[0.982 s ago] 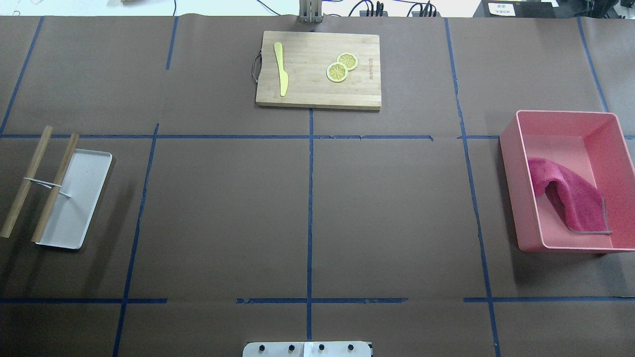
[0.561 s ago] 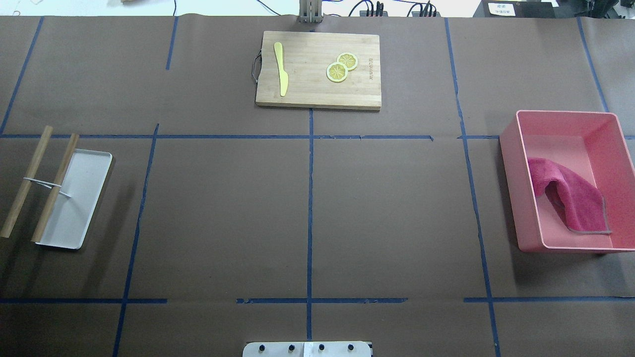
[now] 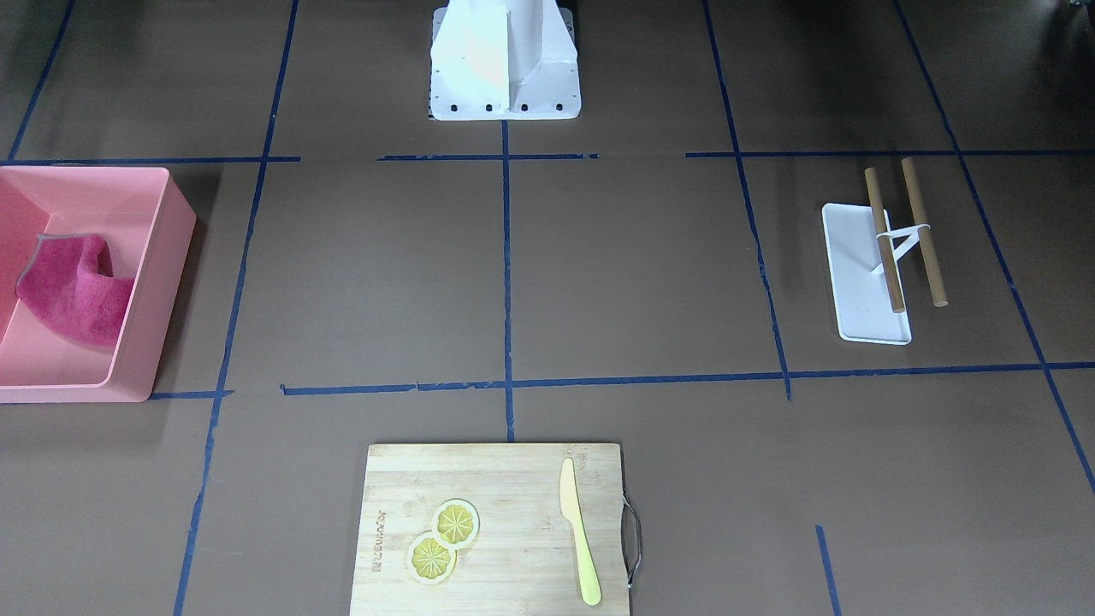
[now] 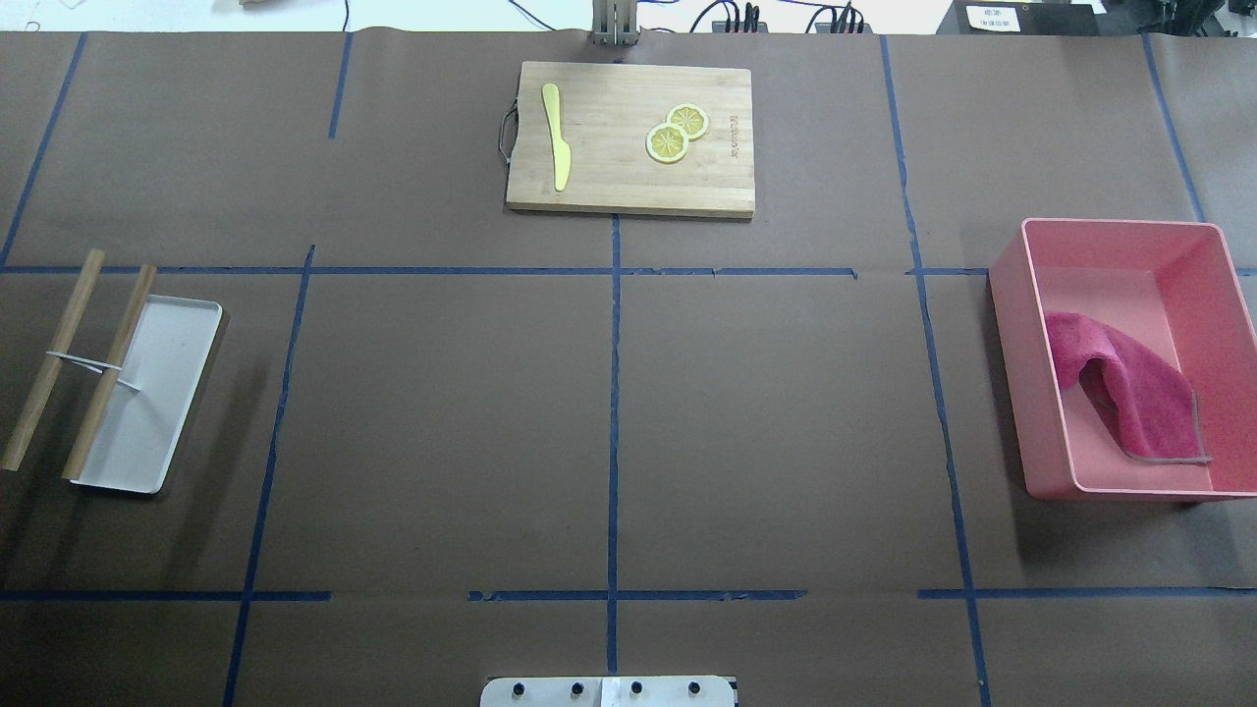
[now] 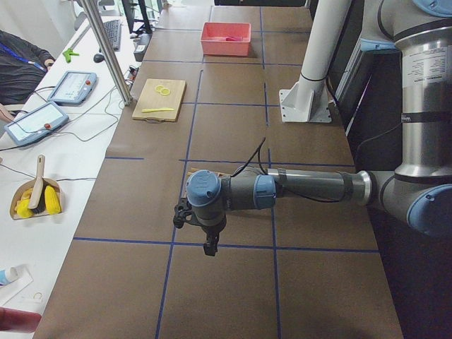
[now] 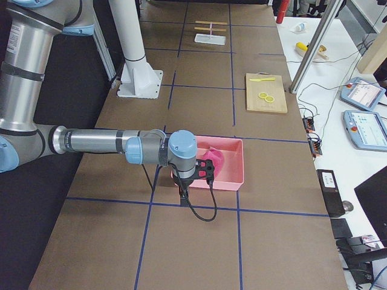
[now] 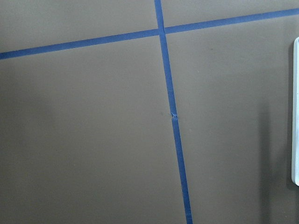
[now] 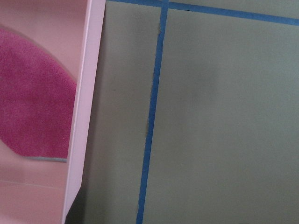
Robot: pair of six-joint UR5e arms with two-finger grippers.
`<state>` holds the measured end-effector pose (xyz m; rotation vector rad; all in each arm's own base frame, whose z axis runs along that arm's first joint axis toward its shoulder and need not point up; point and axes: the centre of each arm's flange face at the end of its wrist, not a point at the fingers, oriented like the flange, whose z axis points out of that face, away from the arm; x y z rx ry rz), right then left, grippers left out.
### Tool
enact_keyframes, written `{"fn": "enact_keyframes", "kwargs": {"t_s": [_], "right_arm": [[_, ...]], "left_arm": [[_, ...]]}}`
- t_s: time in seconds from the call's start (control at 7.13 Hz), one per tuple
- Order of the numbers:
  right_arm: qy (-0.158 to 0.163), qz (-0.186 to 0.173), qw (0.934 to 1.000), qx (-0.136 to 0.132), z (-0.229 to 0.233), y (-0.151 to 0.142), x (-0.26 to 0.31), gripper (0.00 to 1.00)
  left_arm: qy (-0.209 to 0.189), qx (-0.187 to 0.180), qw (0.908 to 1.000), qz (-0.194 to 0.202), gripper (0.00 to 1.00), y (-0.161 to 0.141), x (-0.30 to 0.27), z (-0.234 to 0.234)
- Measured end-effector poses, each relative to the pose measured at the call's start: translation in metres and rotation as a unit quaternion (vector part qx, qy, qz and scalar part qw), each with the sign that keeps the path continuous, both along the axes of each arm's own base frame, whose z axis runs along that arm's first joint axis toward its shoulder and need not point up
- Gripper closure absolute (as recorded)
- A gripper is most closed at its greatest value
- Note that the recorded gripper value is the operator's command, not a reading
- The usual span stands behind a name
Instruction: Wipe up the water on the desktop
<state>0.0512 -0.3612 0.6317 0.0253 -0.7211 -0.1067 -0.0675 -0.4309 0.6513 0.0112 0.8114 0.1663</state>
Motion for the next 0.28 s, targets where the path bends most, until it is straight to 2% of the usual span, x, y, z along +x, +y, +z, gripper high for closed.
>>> {"fn": "enact_keyframes", "kwargs": {"t_s": [0.28], "right_arm": [[0.000,0.001,1.0000,-0.003,0.0012,0.0003,-0.0001,0.00]], "left_arm": [[0.000,-0.004,1.0000,0.000,0.00,0.0027,0.0000,0.0034]]}}
